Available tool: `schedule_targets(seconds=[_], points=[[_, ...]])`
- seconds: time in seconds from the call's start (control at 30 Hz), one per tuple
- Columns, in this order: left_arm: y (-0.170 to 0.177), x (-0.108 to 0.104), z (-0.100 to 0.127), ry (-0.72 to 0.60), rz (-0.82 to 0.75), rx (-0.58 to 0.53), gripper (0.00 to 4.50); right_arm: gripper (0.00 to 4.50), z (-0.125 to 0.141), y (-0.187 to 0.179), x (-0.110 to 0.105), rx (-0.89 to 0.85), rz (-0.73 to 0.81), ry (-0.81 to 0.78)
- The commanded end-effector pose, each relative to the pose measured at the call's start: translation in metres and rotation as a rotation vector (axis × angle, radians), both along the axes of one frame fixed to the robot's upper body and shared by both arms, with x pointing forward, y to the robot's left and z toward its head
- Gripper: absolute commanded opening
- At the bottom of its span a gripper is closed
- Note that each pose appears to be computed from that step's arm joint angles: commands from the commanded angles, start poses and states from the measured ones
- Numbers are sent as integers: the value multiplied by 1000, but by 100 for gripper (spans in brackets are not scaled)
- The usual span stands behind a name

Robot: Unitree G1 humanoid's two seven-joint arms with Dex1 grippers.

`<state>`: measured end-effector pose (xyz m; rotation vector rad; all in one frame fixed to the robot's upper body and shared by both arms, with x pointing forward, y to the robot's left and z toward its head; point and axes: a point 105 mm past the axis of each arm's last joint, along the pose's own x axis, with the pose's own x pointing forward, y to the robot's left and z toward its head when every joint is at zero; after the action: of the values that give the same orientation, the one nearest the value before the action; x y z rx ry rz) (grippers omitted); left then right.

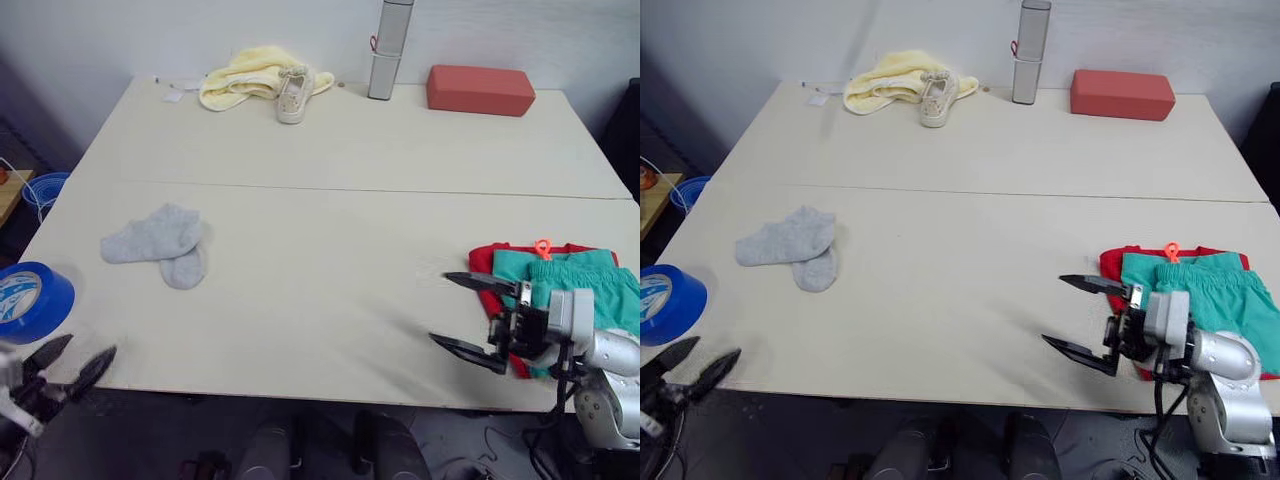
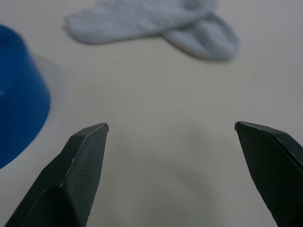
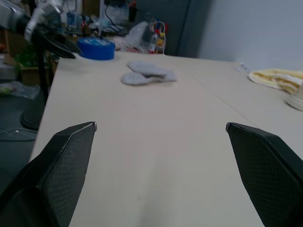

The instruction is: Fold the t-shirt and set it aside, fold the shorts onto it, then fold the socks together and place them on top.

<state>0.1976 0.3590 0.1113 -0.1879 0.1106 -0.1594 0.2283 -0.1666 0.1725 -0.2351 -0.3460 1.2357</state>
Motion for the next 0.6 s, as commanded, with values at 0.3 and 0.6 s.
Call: schedule_targets(seconds=[0.3,0.6], points=[[-31,80,33,297,40,-440,449,450,31,33,0,18,70,-117],[-39,135,26,437,123,-577,449,450,37,34,5,37,43,-121]])
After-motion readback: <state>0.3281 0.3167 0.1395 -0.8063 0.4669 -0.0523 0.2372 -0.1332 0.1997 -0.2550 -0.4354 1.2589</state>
